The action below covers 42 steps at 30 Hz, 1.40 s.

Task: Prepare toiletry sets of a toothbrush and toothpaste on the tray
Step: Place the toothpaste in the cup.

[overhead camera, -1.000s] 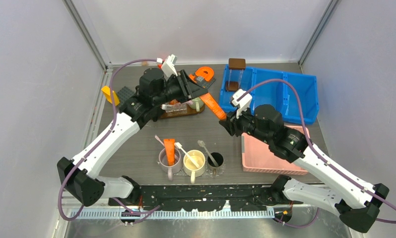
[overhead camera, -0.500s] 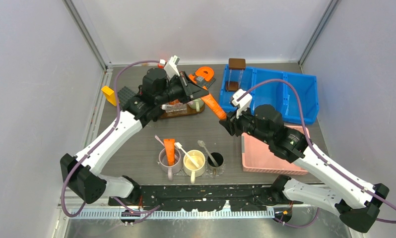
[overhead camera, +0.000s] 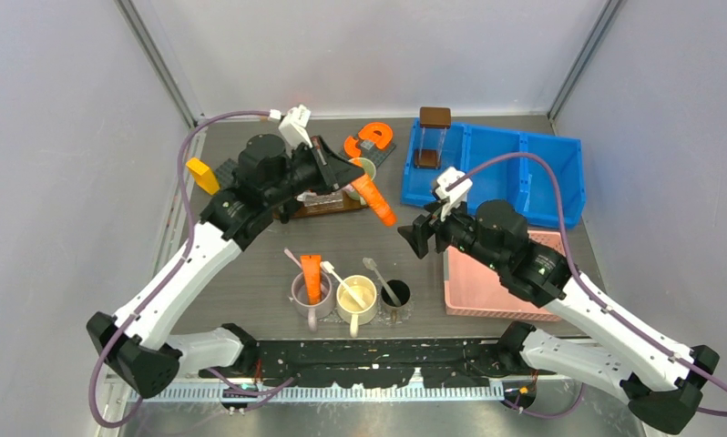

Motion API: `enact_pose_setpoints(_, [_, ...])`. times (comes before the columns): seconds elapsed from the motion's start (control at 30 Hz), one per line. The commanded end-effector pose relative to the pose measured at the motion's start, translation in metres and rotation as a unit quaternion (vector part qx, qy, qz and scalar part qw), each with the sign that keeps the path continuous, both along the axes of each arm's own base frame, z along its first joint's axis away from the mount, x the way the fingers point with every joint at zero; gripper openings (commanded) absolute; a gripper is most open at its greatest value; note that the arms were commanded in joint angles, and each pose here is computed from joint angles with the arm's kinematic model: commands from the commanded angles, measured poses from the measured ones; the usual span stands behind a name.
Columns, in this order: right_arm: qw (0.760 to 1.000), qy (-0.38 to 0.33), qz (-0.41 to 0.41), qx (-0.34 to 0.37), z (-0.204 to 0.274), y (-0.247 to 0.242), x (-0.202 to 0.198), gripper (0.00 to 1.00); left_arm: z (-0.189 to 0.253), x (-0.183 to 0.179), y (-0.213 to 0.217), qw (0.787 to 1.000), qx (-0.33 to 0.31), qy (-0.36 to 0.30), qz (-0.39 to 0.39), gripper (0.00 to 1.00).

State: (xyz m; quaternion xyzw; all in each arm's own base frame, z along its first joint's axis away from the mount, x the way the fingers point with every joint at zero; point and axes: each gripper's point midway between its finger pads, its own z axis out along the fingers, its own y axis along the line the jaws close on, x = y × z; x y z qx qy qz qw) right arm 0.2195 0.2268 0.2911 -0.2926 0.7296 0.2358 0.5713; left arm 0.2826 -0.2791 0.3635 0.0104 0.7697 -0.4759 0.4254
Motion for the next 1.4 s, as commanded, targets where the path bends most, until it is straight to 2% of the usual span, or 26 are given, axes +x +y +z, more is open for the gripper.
enact_pose_setpoints(0.0, [0.999,-0.025,-0.024,0.036,0.021,-0.007,0.002,0.82,0.015,-0.007,0.027,0.996,0.041,-0.075,0.029,0.0])
enact_pose_setpoints(0.17, [0.996,-0.039,-0.071,0.037,0.023,-0.028,0.006,0.9,0.009,-0.025,0.042,0.99,0.083,-0.112,0.02,0.0])
enact_pose_setpoints(0.5, [0.985,-0.057,-0.154,0.057,0.023,-0.064,0.01,0.93,-0.045,-0.079,0.048,0.967,0.196,-0.165,-0.012,0.0])
enact_pose_setpoints(0.8, [0.976,-0.071,-0.193,0.068,0.025,-0.083,0.01,0.94,-0.072,-0.111,0.042,0.959,0.215,-0.182,-0.047,0.0])
enact_pose_setpoints(1.37, [0.971,-0.076,-0.216,0.069,0.022,-0.097,0.008,0.94,-0.12,-0.125,0.009,0.953,0.214,-0.204,-0.074,0.0])
